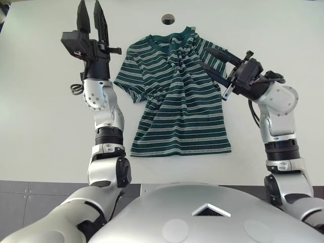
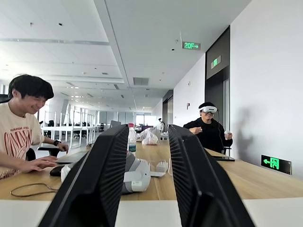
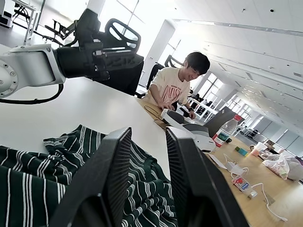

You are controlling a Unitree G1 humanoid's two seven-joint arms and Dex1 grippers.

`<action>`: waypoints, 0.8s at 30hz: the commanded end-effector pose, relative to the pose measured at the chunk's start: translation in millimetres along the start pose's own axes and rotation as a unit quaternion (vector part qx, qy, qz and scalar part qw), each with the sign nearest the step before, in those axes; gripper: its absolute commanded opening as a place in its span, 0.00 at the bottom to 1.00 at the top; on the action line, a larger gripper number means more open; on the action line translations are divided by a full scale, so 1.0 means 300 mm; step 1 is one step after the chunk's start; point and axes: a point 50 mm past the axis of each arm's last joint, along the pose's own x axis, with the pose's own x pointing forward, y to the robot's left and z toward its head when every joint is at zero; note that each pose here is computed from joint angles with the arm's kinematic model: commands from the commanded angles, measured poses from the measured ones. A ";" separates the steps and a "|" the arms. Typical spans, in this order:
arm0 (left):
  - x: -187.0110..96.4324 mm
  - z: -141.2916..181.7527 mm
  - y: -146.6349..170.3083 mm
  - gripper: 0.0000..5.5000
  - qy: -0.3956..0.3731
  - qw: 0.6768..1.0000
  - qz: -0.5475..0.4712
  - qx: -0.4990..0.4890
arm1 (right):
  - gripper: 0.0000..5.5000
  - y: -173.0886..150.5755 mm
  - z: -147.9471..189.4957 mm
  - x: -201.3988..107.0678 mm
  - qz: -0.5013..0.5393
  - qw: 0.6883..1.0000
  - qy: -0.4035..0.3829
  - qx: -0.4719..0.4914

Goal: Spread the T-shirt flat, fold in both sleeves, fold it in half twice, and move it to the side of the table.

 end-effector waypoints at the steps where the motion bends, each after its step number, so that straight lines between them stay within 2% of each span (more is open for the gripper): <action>1: 0.012 0.020 -0.023 0.28 -0.022 1.000 -0.011 0.011 | 0.24 0.002 0.025 -0.009 0.021 1.000 -0.013 0.002; 15: 0.019 0.028 0.016 0.28 -0.019 1.000 0.011 0.003 | 0.24 0.093 0.038 -0.017 0.102 0.994 -0.017 0.043; 24: 0.010 0.064 -0.050 0.28 -0.050 0.997 -0.058 -0.002 | 0.24 0.101 0.039 -0.025 0.107 0.993 -0.006 0.042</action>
